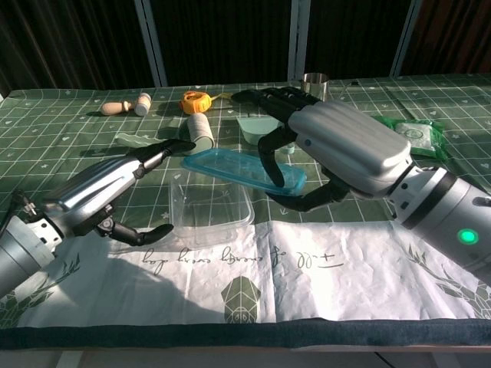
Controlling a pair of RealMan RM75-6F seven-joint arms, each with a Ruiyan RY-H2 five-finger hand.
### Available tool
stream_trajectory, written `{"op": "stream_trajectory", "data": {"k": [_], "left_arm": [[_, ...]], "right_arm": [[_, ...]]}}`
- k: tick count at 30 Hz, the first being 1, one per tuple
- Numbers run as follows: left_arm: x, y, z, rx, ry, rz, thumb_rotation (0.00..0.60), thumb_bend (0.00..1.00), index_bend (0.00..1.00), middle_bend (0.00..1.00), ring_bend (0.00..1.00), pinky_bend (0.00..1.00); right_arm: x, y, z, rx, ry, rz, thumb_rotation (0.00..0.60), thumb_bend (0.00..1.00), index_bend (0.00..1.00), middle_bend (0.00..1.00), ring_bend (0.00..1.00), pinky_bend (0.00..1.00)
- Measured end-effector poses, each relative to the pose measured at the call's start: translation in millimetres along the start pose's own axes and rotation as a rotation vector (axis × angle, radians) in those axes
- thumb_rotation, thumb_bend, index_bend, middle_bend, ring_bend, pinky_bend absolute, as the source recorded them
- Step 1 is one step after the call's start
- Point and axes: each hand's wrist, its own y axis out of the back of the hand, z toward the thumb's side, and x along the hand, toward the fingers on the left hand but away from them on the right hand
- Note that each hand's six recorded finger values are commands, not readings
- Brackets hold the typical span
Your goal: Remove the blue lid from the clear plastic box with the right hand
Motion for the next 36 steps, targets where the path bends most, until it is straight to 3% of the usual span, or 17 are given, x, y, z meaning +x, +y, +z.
{"op": "stream_trajectory", "data": {"k": [9, 18, 20, 28, 31, 36], "left_arm": [[-10.3, 16.5, -20.0, 0.020, 0.049, 0.025, 0.600, 0.29, 0.00, 0.00, 0.00, 0.00], [-30.1, 35.8, -34.3, 0.066, 0.078, 0.054, 0.600, 0.29, 0.00, 0.00, 0.00, 0.00], [-38.4, 37.7, -38.6, 0.079, 0.090, 0.049, 0.600, 0.29, 0.00, 0.00, 0.00, 0.00], [-75.5, 40.2, -58.8, 0.107, 0.162, 0.004, 0.600, 0.29, 0.00, 0.00, 0.00, 0.00], [-84.9, 44.4, -68.3, 0.127, 0.195, -0.003, 0.600, 0.29, 0.00, 0.00, 0.00, 0.00], [-108.4, 52.7, -79.8, 0.136, 0.253, -0.037, 0.600, 0.29, 0.00, 0.00, 0.00, 0.00]], "right_arm": [[12.7, 21.8, -37.8, 0.098, -0.050, -0.018, 0.600, 0.51, 0.79, 0.16, 0.00, 0.03], [43.5, 13.1, -88.7, 0.249, -0.132, 0.071, 0.600, 0.51, 0.77, 0.16, 0.00, 0.03], [48.3, 5.9, -96.4, 0.262, -0.148, 0.101, 0.600, 0.51, 0.69, 0.16, 0.00, 0.03], [59.2, -33.0, -103.4, 0.257, -0.175, 0.257, 0.600, 0.49, 0.11, 0.05, 0.00, 0.00], [62.2, -34.1, -102.0, 0.253, -0.169, 0.274, 0.600, 0.36, 0.01, 0.01, 0.00, 0.00], [75.5, -29.4, -101.1, 0.252, -0.170, 0.315, 0.600, 0.21, 0.00, 0.00, 0.00, 0.00]]}}
